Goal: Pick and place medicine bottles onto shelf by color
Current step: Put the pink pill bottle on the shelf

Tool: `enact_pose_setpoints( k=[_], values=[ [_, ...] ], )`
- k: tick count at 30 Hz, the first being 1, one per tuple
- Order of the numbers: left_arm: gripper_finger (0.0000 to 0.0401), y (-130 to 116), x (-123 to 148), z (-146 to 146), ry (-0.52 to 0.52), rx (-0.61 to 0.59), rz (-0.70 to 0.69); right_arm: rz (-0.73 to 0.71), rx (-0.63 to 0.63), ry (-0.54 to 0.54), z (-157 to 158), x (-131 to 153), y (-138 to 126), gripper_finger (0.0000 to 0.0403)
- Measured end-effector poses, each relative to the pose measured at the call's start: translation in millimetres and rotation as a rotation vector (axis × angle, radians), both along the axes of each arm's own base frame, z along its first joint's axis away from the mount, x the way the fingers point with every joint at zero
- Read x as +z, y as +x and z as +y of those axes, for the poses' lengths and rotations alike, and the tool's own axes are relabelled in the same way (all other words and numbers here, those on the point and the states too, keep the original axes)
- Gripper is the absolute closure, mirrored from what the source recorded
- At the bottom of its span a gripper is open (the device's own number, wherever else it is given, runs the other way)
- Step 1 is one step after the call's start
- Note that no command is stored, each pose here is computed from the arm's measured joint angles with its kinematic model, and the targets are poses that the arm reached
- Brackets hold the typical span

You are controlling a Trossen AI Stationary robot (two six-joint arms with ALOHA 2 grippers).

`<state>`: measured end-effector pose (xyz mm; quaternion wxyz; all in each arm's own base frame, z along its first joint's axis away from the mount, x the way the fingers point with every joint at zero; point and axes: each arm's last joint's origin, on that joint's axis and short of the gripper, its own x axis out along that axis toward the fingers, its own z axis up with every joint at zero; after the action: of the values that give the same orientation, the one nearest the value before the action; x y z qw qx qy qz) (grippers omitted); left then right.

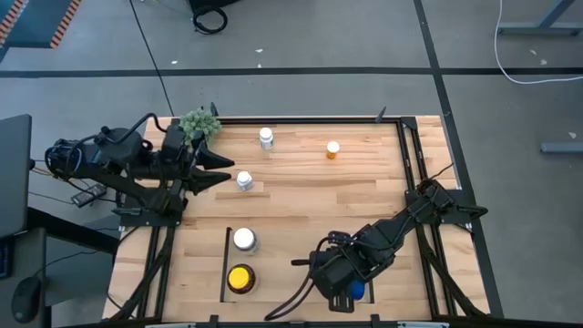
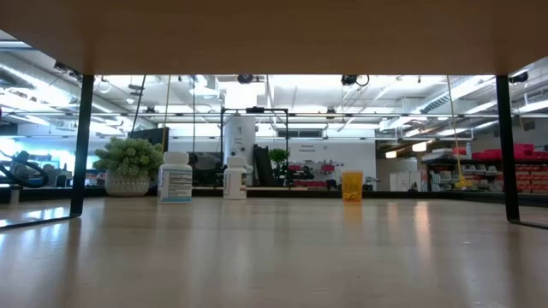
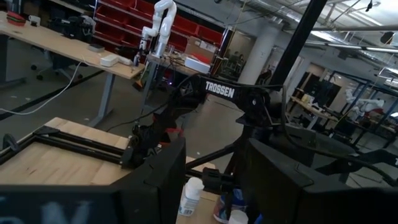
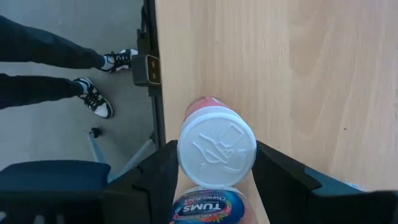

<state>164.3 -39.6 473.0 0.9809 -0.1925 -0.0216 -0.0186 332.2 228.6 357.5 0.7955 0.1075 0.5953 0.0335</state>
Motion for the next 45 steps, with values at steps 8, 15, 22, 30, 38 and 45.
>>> enact_pose_setpoints(
  k=[8,15,22,30,38,45],
  values=[
    [0.0229,0.0,-0.6,0.0,-0.005,-0.001,0.006,-0.004,-0.004,0.005,0.2,0.3,0.4,0.0168],
    [0.0229,0.0,-0.6,0.0,-0.006,-0.001,0.007,-0.020,-0.003,0.015,1.2,1.0,1.7,0.0162],
    [0.0229,0.0,-0.9,0.0,-0.005,-0.001,0.010,-0.072,0.023,0.040,4.8,3.2,5.5,0.0162],
    [0.0229,0.1,-1.5,0.0,-0.004,-0.001,0.015,-0.080,0.029,0.026,4.4,3.3,5.5,0.0162],
    [0.0229,0.1,-2.6,-0.1,-0.007,-0.001,0.027,-0.098,-0.010,-0.002,-1.4,3.3,9.3,0.0162],
    [0.0229,0.1,-3.6,-0.1,-0.019,-0.002,0.037,-0.116,-0.111,-0.006,-11.0,6.3,15.0,0.0168]
  ],
)
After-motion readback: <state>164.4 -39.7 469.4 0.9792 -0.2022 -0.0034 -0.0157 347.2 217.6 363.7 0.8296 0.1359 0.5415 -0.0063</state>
